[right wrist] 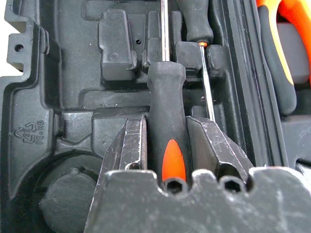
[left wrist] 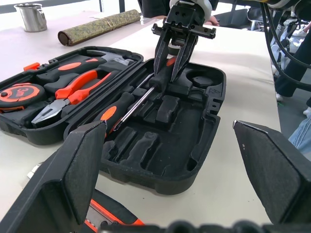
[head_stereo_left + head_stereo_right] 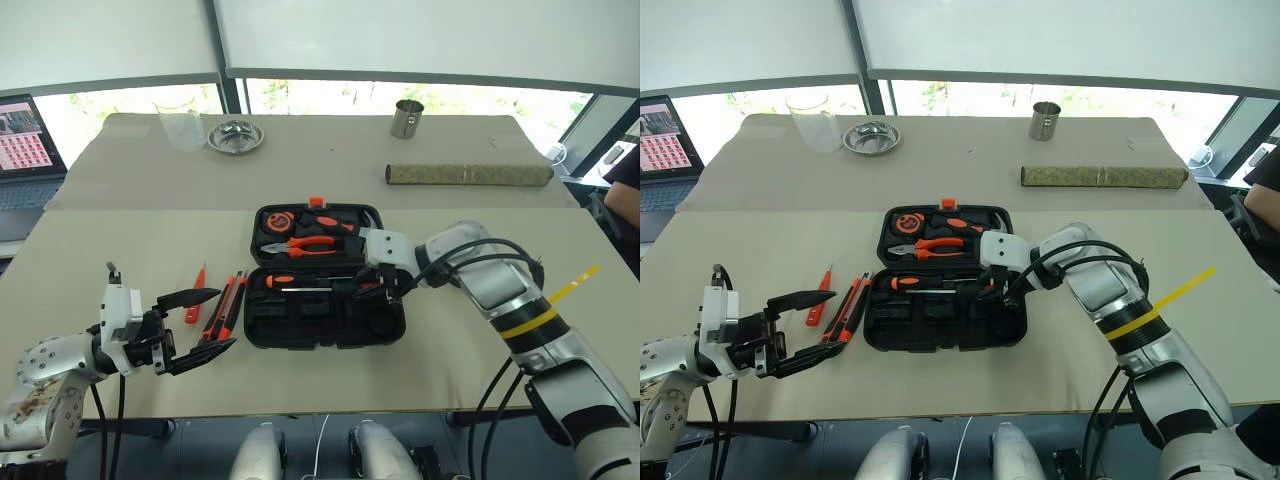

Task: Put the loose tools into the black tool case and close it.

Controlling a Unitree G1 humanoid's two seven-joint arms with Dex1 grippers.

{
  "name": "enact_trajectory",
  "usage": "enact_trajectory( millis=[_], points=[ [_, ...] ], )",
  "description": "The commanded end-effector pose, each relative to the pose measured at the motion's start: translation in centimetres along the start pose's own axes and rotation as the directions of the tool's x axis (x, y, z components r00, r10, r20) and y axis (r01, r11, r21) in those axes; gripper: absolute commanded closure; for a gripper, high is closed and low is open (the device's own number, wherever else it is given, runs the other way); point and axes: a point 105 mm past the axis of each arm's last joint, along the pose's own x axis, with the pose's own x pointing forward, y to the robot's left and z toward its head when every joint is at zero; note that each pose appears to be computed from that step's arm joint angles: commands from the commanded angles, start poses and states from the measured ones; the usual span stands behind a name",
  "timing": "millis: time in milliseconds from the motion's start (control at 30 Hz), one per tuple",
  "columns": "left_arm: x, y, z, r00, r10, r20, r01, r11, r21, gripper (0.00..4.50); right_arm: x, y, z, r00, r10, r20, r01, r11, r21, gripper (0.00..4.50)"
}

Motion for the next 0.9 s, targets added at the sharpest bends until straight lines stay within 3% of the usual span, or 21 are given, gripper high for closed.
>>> enact_trajectory(
  millis=[33, 100, 167, 300, 467, 633, 900],
  points=[
    [0.0, 0.1, 0.6, 1.000, -0.005, 0.001, 0.005, 0.999, 0.033, 0.00, -1.0, -0.7, 1.3, 0.999, -0.020, 0.034, 0.023, 0.997, -0.075, 1.92],
    [0.0, 0.1, 0.6, 1.000, -0.004, -0.003, 0.004, 0.999, 0.032, 0.00, -2.0, -1.1, 1.9, 0.998, -0.021, 0.057, 0.026, 0.996, -0.091, 1.29],
    [-0.1, 0.0, 0.5, 1.000, -0.002, -0.007, 0.003, 1.000, 0.030, 0.00, -3.0, -1.8, 2.8, 0.993, -0.046, 0.109, 0.059, 0.991, -0.123, 1.29],
    [-0.2, 0.0, 0.4, 1.000, 0.008, -0.011, -0.007, 1.000, 0.030, 0.00, -3.7, -1.9, 4.7, 0.961, -0.040, 0.273, 0.051, 0.998, -0.036, 1.29],
    [-0.1, 0.1, 0.2, 1.000, 0.015, -0.013, -0.015, 0.999, 0.031, 0.00, -0.7, -0.9, 4.2, 0.938, -0.049, 0.344, 0.030, 0.998, 0.060, 2.60],
    [-0.1, 0.1, 0.1, 1.000, 0.018, -0.023, -0.017, 0.999, 0.030, 0.00, 1.3, -0.7, 2.7, 0.943, -0.075, 0.323, 0.049, 0.995, 0.088, 4.44],
    [-0.5, -0.1, 0.0, 0.999, 0.024, -0.047, -0.022, 0.999, 0.033, 0.00, 3.1, -0.1, 0.2, 0.969, -0.052, 0.242, 0.036, 0.997, 0.071, 4.44]
  ],
)
